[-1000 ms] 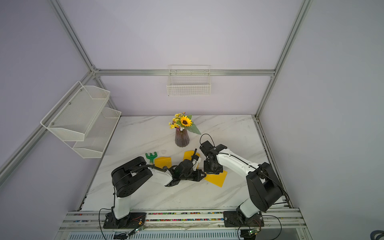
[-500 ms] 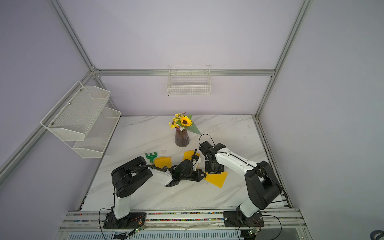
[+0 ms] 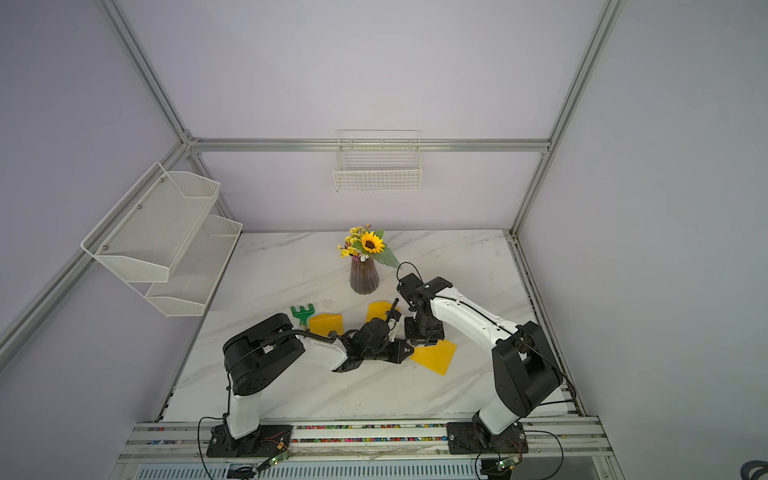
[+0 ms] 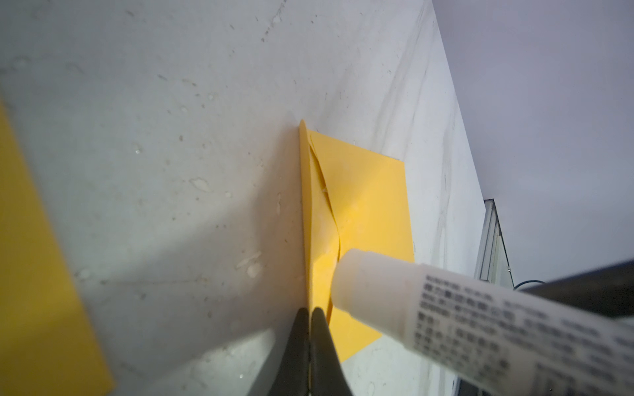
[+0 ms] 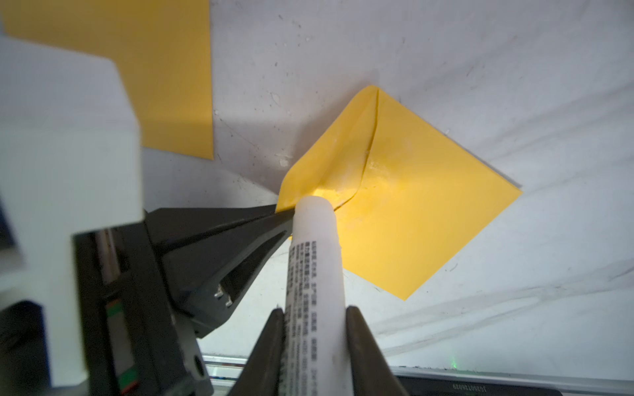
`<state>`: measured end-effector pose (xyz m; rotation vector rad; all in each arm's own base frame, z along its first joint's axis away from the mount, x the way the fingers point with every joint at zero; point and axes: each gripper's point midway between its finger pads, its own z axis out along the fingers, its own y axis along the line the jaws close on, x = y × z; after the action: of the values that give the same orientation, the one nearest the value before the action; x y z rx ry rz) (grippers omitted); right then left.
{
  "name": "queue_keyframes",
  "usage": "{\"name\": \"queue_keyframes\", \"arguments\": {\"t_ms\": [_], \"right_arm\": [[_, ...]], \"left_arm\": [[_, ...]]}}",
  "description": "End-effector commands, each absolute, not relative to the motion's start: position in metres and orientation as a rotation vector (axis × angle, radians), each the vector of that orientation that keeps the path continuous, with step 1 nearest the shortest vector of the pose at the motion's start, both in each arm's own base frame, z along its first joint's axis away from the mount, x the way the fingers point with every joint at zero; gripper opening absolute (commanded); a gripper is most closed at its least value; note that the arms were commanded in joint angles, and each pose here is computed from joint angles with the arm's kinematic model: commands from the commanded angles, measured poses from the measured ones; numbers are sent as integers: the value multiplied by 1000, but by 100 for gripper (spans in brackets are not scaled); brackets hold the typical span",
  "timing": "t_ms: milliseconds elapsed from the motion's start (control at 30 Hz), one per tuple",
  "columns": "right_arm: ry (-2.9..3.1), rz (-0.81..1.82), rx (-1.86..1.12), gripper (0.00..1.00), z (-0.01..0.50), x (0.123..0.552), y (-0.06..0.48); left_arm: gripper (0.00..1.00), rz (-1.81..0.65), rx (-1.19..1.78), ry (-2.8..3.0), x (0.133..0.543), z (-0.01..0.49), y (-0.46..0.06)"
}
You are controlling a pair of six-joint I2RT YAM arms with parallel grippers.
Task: Seal the envelope with a glue stick
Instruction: Apply the envelope at the center of the board.
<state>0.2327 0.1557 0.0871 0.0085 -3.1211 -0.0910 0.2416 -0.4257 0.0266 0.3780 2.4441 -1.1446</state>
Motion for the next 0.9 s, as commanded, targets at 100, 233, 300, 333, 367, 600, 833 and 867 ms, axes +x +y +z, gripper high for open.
{"name": "queue_keyframes", "arguments": {"t_ms": [100, 233, 300, 333, 367, 600, 833, 867], "right_arm": [[-3015, -12, 52, 0, 72, 228, 145], [-3006, 63, 61, 0, 62, 233, 137], [-3004, 115, 60, 0, 58, 237, 129], [-3007, 153, 56, 0, 57, 239, 124], [-3014, 215, 49, 0, 57, 242, 116], [-3017, 248, 41, 0, 58, 250, 107], [-2914, -243, 127, 0, 58, 234, 163], [-2904, -250, 132, 0, 57, 233, 164]], "left_arm": [[0, -1006, 411, 2543, 231, 3, -409], [0, -1008, 416, 2542, 230, 4, -410], [0, -1007, 414, 2540, 230, 4, -409], [0, -1008, 415, 2539, 231, 5, -410], [0, -1005, 416, 2542, 230, 4, -409], [0, -1005, 419, 2545, 230, 3, -410], [0, -1003, 420, 2547, 231, 3, -411], [0, -1004, 421, 2548, 231, 3, -411]]}}
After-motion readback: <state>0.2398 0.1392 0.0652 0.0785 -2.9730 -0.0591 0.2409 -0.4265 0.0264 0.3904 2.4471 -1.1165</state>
